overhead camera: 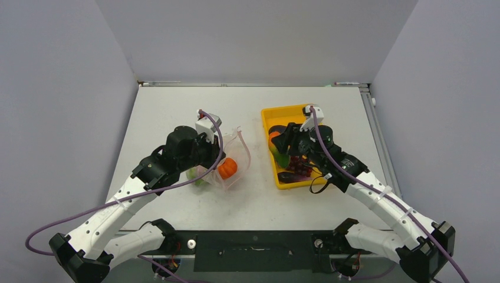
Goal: Place the food in the zip-top bag and seal the zipper
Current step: Place the fake vegetable in the zipper food storage bag.
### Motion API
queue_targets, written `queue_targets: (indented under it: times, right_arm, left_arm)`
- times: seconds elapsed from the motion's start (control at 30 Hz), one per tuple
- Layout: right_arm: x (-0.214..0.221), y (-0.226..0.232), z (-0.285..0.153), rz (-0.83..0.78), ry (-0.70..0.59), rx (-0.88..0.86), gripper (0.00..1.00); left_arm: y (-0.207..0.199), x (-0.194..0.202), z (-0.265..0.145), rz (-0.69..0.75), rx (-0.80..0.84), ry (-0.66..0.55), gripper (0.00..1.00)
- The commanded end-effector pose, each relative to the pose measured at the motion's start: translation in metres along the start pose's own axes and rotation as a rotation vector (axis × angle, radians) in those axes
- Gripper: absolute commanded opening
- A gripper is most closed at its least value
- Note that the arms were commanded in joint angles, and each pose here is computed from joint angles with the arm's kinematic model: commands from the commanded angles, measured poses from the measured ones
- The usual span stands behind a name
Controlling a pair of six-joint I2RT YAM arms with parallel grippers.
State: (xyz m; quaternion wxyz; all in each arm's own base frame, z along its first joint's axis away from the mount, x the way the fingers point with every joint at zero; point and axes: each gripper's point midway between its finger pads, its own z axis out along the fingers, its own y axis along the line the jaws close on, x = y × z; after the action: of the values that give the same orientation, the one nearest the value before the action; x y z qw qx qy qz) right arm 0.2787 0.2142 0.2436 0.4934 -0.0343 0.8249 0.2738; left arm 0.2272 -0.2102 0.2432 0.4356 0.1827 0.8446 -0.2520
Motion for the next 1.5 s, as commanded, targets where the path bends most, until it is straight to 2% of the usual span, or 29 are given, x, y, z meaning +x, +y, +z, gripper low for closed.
queue_targets:
  times: [0.0, 0.27, 0.47, 0.7, 1.17, 1.47]
  right_arm:
    - [-0.028, 0.066, -0.009, 0.052, -0.056, -0.257, 0.05]
    - [-0.02, 0.125, -0.011, 0.062, -0.044, -0.367, 0.05]
    - [-0.017, 0.149, -0.006, 0.15, -0.058, -0.402, 0.05]
    - [-0.006, 0.158, 0.01, 0.249, -0.068, -0.399, 0.05]
    - [0.026, 0.16, 0.027, 0.334, -0.062, -0.344, 0.05]
    - [0.036, 0.161, 0.046, 0.398, -0.074, -0.271, 0.05]
  left_arm:
    - [-0.003, -0.01, -0.005, 0.009, 0.004, -0.033, 0.0]
    - [-0.003, -0.01, -0.005, 0.01, 0.005, -0.033, 0.0]
    - [-0.004, -0.011, -0.007, 0.008, 0.009, -0.04, 0.0]
    - [-0.003, -0.016, -0.011, 0.0, 0.003, -0.071, 0.0]
    - [0.002, -0.034, -0.03, -0.023, -0.026, -0.193, 0.0]
    - [-0.007, -0.038, -0.036, -0.02, 0.035, -0.218, 0.0]
